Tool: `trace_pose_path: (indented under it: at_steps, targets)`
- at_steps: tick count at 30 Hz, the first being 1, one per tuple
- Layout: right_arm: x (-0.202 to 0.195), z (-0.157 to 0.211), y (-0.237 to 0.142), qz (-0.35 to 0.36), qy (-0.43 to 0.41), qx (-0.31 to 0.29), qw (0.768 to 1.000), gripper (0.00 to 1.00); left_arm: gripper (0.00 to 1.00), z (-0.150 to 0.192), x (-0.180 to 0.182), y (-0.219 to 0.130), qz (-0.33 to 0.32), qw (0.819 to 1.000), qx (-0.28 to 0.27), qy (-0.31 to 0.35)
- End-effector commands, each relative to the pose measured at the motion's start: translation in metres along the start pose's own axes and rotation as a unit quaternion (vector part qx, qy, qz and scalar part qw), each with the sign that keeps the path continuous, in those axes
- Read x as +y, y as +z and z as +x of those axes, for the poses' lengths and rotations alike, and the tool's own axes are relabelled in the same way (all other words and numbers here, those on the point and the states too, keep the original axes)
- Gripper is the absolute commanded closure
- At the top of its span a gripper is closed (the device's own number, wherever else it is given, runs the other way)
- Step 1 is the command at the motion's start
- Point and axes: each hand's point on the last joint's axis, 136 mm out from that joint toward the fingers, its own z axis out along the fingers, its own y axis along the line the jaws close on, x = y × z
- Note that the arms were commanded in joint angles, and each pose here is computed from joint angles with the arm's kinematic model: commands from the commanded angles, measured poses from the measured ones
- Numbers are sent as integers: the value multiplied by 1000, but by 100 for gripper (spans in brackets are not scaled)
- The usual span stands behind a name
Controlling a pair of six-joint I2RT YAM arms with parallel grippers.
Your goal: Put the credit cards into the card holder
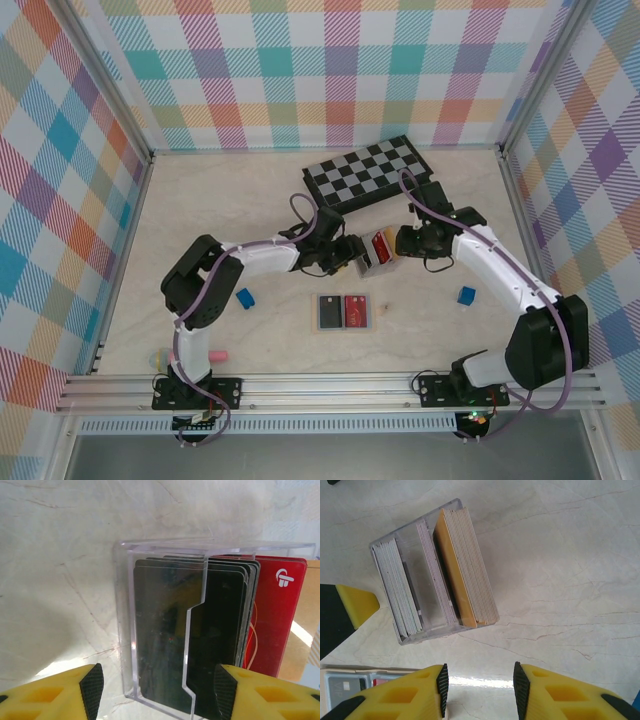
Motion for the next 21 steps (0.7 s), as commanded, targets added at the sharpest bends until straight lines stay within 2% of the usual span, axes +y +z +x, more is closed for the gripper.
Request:
trace_pose_path:
  at_steps: [1,5,11,17,21]
  targets:
    - [0,-4,-3,3,-9,3,1000,59,40,-2,-6,8,11,1000,9,-9]
    - [1,-6,-2,5,-15,5,1000,59,45,1,10,14,-10,1000,12,-16]
    - [0,-14,4,18,-31,7,999,58,48,6,26,22,-32,999,22,-15]
    - [-3,-23,23,44,-68,30,996,55,52,12,51,22,-80,996,30,-1]
    - [1,-31,36,46,-83,43,995,53,52,11,52,24,-84,996,32,4]
